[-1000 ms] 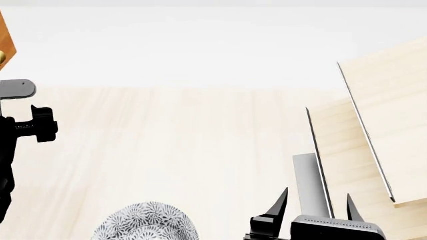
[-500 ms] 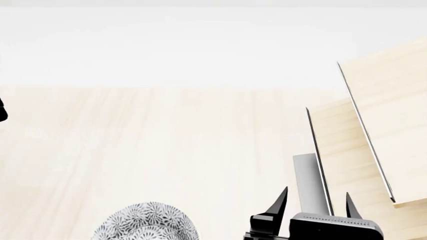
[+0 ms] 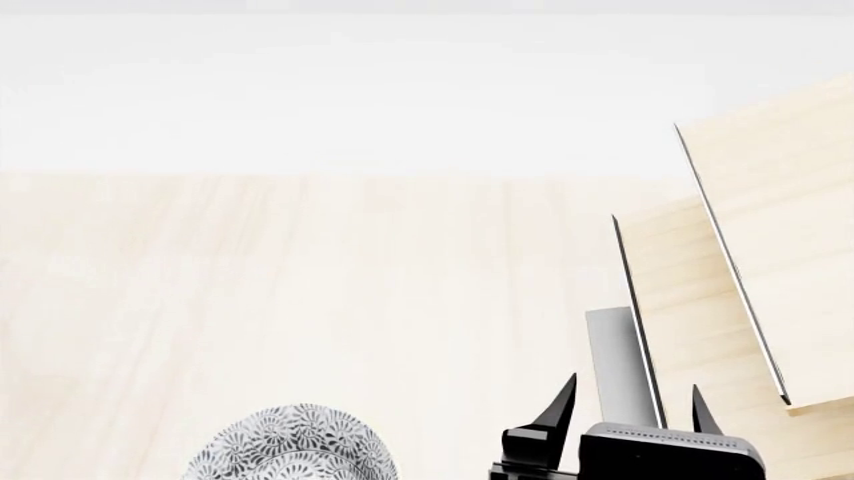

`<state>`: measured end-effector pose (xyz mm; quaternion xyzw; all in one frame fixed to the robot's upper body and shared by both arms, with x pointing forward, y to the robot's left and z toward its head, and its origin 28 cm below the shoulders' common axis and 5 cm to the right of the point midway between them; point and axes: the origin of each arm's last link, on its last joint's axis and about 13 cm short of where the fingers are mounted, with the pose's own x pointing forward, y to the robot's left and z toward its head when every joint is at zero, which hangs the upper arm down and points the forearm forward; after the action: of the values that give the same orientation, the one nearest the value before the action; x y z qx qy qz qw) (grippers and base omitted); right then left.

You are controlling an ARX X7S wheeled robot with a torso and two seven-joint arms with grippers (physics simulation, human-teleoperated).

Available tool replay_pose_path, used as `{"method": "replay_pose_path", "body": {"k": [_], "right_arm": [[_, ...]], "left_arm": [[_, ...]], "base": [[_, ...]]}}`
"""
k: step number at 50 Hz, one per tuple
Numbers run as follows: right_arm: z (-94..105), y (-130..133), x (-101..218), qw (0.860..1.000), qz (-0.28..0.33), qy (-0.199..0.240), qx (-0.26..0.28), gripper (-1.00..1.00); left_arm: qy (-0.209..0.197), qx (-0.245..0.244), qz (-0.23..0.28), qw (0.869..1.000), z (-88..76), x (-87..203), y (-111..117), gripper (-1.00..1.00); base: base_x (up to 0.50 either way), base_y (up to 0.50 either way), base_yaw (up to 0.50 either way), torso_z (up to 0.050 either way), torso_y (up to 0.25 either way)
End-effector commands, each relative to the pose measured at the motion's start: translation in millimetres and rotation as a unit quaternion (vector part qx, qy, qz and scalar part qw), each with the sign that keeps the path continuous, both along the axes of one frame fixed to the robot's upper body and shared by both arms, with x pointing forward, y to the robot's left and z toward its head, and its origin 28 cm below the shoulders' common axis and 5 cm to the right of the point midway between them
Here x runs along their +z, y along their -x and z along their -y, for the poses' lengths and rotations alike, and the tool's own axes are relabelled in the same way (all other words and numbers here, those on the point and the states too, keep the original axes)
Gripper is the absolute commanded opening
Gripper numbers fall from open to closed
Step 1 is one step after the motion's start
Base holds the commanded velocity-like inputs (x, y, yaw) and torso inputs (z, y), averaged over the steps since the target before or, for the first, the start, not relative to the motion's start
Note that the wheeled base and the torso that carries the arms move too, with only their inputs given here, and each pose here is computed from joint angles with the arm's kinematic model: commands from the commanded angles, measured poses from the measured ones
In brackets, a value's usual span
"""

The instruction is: Close the top drawer of the cabinet.

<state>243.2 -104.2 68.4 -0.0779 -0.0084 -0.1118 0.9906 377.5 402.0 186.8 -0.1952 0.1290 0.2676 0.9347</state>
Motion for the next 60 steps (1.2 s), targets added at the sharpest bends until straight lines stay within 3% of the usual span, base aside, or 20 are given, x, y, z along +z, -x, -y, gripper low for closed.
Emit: {"method": "replay_pose_path", "body": {"k": [1, 15, 44, 60], "right_arm": [[0.1, -1, -1, 1.0, -0.002, 0.001, -0.001, 1.0], [1.1, -3, -2, 1.0, -0.006, 0.003, -0.001, 1.0], [3.8, -6, 1, 1.0, -0.008, -0.004, -0.014, 1.0], [2.7, -19, 1, 1.0, -0.014, -0.001, -0.024, 1.0]], "left_arm": [[-0.001, 0.055, 0.0, 0.999, -25.8, 12, 12, 1.0], [-0.011, 0.076, 0.006, 0.997, -32.6, 28, 14, 1.0], [0.024, 0.101, 0.032, 0.994, -54.2, 34, 27, 1.0], [0.021, 0.104, 0.03, 0.994, -53.3, 31, 27, 1.0]], "base": [[0.0, 0.0, 0.0, 0.0, 0.0], [0.0, 0.0, 0.0, 0.0, 0.0], [0.0, 0.0, 0.0, 0.0, 0.0], [0.0, 0.0, 0.0, 0.0, 0.0]]}}
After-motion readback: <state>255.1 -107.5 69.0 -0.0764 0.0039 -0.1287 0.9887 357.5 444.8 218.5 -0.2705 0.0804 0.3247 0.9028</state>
